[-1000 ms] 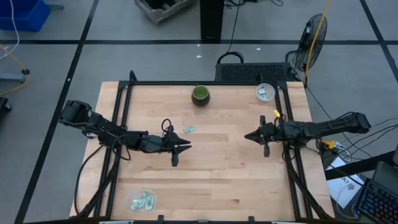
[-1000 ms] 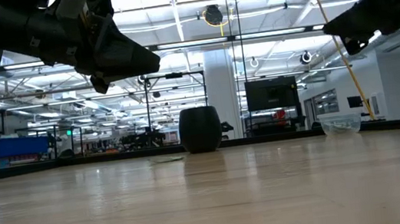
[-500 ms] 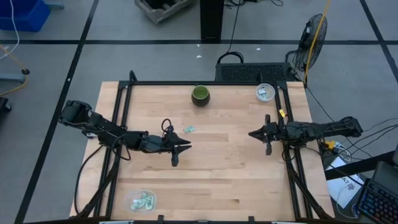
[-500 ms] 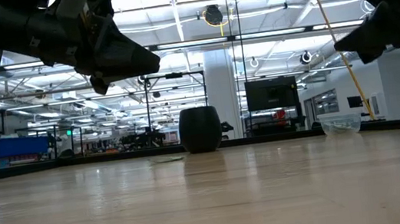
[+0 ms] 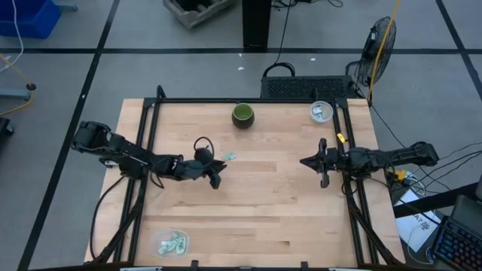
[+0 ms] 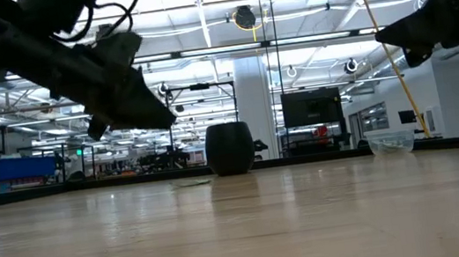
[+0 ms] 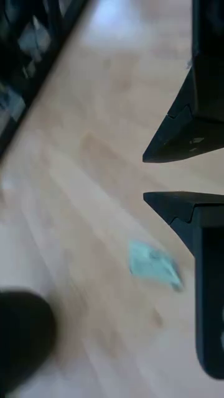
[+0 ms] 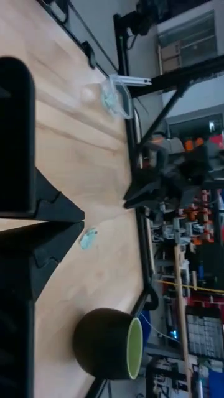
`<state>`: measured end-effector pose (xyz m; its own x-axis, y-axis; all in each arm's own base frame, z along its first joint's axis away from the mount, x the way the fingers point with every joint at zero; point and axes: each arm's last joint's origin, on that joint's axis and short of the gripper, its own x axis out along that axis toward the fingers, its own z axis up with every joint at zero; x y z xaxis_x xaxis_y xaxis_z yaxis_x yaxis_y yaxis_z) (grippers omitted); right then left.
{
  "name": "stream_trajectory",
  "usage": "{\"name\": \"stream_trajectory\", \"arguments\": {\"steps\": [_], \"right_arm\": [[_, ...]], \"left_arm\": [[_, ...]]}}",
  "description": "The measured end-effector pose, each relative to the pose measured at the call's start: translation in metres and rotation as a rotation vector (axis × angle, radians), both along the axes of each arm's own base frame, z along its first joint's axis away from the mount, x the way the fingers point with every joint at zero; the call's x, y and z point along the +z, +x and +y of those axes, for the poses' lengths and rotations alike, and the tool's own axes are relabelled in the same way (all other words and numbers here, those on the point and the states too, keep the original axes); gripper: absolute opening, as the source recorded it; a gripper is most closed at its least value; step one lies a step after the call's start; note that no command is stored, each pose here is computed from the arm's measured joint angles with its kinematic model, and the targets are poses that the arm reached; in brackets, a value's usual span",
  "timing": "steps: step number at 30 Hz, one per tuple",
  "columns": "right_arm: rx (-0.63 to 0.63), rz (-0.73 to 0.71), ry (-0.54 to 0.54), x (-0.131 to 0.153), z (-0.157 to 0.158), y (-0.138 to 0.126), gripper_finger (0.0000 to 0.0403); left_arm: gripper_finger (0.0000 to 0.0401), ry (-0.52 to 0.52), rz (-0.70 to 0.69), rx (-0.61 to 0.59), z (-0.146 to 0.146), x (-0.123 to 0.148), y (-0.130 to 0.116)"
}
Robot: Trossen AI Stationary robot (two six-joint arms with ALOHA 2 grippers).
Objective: Pick and place items into bin
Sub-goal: Put the stevia packet into the bottom transparent bin
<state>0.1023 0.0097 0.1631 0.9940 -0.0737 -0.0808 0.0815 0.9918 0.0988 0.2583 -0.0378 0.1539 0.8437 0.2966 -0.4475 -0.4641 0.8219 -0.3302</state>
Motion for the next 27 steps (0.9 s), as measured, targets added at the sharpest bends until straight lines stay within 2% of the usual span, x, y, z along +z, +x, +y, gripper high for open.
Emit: {"name": "stream_trajectory", "arguments": {"steps": [3,7,11,14,17,21,27], "right_arm": [[-0.003,-0.058,0.009,0.005,0.000,0.000,0.0006],[-0.003,-0.131,0.021,0.013,0.000,0.000,0.0008],[-0.003,-0.131,0.021,0.013,0.000,0.000,0.0008],[-0.003,-0.131,0.021,0.013,0.000,0.000,0.0008],[-0.003,-0.125,0.020,0.012,0.000,0.000,0.0008],[-0.002,-0.111,0.018,0.011,0.000,0.001,0.0008],[-0.002,-0.103,0.016,0.010,0.000,0.001,0.0009]], "left_arm": [[0.0093,0.013,0.038,0.030,0.006,-0.003,-0.001],[0.0111,0.088,0.062,0.007,0.009,-0.001,0.001],[0.0138,0.148,0.086,-0.019,0.007,0.001,0.007],[0.0157,0.200,0.156,-0.014,0.009,-0.007,0.010],[0.0170,0.199,0.249,0.007,0.017,-0.022,0.013],[0.0172,0.192,0.343,0.010,0.023,-0.036,0.025],[0.0173,0.268,0.460,-0.026,0.026,-0.047,0.051]]}}
